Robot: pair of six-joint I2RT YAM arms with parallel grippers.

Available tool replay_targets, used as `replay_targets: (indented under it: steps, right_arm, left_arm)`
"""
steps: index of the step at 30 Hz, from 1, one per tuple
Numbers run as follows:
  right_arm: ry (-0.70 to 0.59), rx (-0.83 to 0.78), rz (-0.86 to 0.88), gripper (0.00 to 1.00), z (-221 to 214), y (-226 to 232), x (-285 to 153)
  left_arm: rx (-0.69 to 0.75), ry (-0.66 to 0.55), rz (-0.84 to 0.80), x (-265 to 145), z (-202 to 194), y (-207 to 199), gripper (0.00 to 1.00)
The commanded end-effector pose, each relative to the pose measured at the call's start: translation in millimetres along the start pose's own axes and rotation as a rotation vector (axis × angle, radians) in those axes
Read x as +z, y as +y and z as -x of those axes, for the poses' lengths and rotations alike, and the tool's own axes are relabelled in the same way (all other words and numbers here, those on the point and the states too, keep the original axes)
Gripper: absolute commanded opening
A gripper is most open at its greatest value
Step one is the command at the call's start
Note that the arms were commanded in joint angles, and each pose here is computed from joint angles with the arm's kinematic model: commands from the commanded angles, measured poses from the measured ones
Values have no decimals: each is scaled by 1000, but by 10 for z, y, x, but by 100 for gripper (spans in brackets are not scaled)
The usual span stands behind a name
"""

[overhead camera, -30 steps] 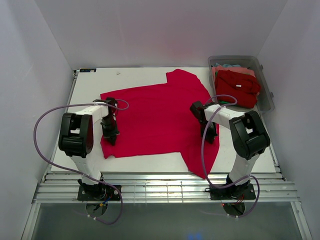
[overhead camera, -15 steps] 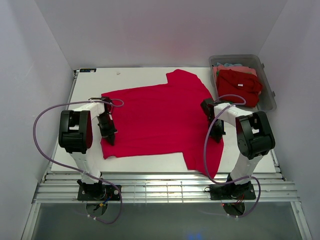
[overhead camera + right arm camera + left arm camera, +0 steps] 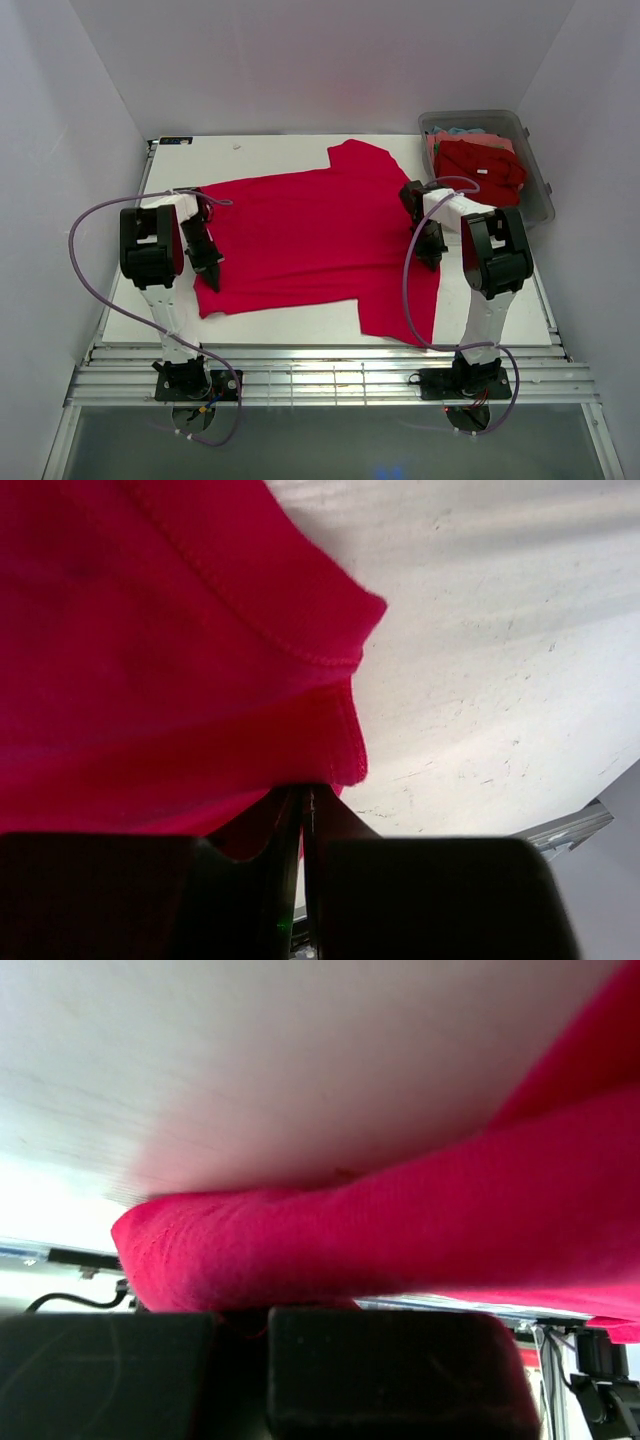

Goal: Fold and stack the t-shirts
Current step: Flatten out the tshirt

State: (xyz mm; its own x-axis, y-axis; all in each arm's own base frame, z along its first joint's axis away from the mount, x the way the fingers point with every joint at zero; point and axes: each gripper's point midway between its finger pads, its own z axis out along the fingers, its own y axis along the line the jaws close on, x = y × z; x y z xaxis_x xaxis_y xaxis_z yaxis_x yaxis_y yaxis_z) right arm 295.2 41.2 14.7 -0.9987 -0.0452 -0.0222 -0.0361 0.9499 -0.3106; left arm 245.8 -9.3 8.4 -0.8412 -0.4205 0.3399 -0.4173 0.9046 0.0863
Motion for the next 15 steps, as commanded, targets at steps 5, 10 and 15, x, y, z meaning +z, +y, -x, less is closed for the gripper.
replay_targets:
  steps: [5, 10, 15]
  right_arm:
    - [-106, 65, 52, 8, 415, 89, 165]
    - [-257, 100, 124, 8, 604, 32, -346]
    - [-452, 107, 236, 12, 810, -121, -1345]
  left_arm:
    - [4, -353, 113, 33, 1105, 167, 0]
    - [51, -622, -13, -880, 1244, -135, 0]
    - [79, -840, -172, -1918, 1239, -432, 8]
